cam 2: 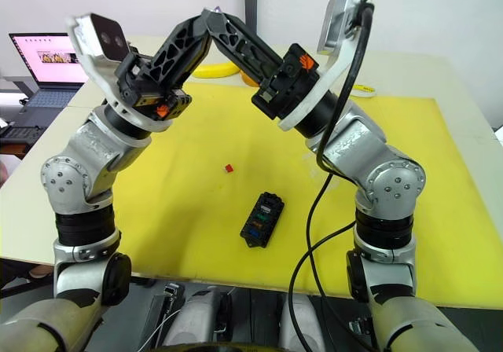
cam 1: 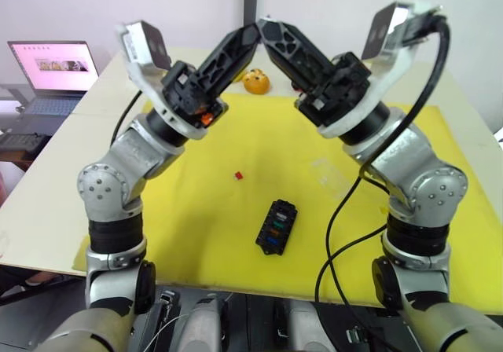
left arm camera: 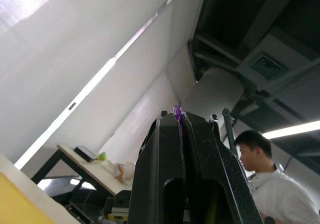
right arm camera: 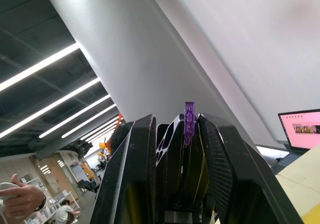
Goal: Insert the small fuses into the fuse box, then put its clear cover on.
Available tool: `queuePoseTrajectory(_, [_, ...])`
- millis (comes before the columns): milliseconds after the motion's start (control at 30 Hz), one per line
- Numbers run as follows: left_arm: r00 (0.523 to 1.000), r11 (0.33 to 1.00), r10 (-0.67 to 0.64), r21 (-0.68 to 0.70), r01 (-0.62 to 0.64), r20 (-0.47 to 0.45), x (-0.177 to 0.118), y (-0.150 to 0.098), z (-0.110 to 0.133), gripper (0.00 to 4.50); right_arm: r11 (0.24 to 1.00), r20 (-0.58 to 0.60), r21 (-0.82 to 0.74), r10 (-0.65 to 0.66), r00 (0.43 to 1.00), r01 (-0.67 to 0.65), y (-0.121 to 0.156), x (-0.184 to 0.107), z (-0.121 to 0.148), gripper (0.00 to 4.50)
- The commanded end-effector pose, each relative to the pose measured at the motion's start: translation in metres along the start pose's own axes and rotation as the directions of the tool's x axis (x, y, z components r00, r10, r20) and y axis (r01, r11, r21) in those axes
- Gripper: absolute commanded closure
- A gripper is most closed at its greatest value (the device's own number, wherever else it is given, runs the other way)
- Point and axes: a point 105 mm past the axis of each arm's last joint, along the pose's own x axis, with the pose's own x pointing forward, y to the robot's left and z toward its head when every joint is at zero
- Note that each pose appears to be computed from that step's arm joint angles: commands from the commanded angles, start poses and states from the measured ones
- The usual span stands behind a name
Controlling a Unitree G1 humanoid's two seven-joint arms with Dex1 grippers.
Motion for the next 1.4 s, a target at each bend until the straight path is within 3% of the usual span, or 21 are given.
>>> queuePoseTrajectory(33, [0.999,0.999,-0.038,0.033,0.037,0.012,0.005,-0.011,0.005,4.50,0.998,0.026,-0.018,0.063,0.998,-0.063,0.017,-0.001,0.007,3.08])
queuePoseTrajectory(533, [0.999,0.999,-0.034,0.031,0.034,0.007,0.007,-0.009,0.004,4.50,0.998,0.025,-0.013,0.060,0.998,-0.059,0.017,-0.004,0.007,3.08])
queuePoseTrajectory(667, [0.999,0.999,-0.033,0.032,0.032,0.005,0.007,-0.008,0.004,4.50,0.998,0.028,-0.014,0.061,0.998,-0.061,0.017,-0.003,0.007,4.34])
queuePoseTrajectory(700, [1.000,0.999,-0.031,0.033,0.031,0.003,0.007,-0.008,0.004,4.50,0.998,0.028,-0.014,0.062,0.998,-0.061,0.017,-0.003,0.008,4.48])
queuePoseTrajectory(967, [1.000,0.999,-0.029,0.030,0.028,0.000,0.007,-0.007,0.003,4.50,0.998,0.025,-0.018,0.058,0.998,-0.058,0.018,-0.004,0.008,4.48])
queuePoseTrajectory(1133, [1.000,0.999,-0.007,-0.042,0.006,-0.024,0.005,-0.004,0.003,4.50,0.998,0.006,-0.025,0.050,0.999,-0.050,0.017,-0.007,0.006,4.48])
queuePoseTrajectory(1167, [1.000,0.999,-0.008,-0.051,0.006,-0.027,0.004,-0.004,0.004,3.86,0.998,-0.002,-0.028,0.049,0.999,-0.049,0.017,-0.008,0.006,4.50])
queuePoseTrajectory(1267, [0.999,0.998,-0.019,-0.054,0.017,-0.048,0.001,-0.010,0.007,2.59,0.998,-0.047,-0.056,0.040,0.998,-0.043,0.015,-0.012,0.003,4.50])
queuePoseTrajectory(1400, [0.987,1.000,0.008,0.014,-0.005,-0.161,-0.011,-0.016,0.013,0.52,0.986,-0.200,-0.164,0.005,0.980,-0.039,0.006,-0.024,-0.005,4.50])
